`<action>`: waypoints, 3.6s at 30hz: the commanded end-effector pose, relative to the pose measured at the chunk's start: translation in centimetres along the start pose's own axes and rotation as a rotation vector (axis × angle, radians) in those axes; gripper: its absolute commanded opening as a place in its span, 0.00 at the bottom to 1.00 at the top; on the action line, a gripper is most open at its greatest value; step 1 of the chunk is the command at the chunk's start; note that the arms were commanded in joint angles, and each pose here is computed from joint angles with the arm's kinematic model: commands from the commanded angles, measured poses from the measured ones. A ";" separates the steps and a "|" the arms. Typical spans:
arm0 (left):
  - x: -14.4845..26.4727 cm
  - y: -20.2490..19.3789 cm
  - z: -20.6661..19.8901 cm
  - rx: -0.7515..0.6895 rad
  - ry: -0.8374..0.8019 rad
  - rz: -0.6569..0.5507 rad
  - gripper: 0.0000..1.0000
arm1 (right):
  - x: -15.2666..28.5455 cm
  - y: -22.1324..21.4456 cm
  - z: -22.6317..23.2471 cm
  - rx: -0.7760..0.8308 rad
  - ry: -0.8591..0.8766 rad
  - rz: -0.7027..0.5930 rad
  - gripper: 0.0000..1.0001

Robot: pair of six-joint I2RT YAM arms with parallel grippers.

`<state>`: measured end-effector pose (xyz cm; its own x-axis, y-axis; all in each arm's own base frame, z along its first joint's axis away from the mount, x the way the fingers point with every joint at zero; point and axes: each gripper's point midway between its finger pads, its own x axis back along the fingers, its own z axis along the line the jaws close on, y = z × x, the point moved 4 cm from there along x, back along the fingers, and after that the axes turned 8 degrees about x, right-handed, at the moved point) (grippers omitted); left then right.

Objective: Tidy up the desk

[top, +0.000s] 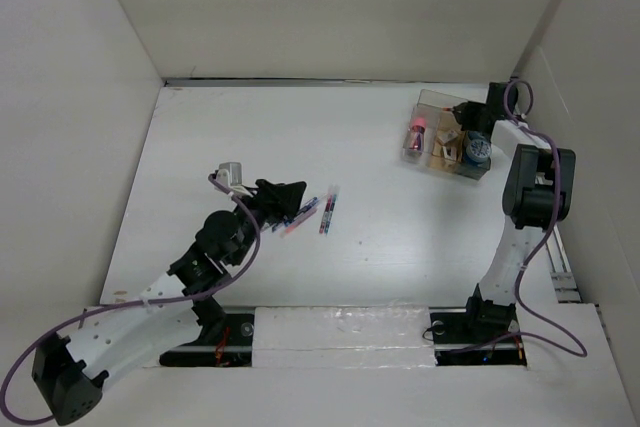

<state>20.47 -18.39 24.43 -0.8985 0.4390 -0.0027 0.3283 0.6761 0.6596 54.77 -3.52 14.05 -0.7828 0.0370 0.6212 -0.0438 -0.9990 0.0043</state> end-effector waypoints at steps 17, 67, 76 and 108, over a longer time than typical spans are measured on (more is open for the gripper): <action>-0.6 0.2 0.2 -0.032 0.019 -0.028 0.63 | 7.2 -4.1 8.5 0.178 0.355 -0.027 0.52; -0.2 1.2 2.6 -0.001 0.136 -0.135 0.65 | 16.9 -33.5 -21.2 1.533 0.050 0.362 0.29; -0.4 0.8 2.5 -0.006 0.133 -0.117 0.65 | 17.1 -33.2 -20.8 1.532 0.060 0.340 0.29; 0.2 1.8 2.2 -0.001 0.128 -0.148 0.65 | 16.4 -34.3 -21.5 1.551 0.054 0.367 0.27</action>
<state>21.53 -15.86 22.10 -0.9643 0.2608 0.0467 0.2233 0.7050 0.6731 29.33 31.46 6.73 -0.5991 -0.2471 0.7616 0.7839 0.0126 0.6207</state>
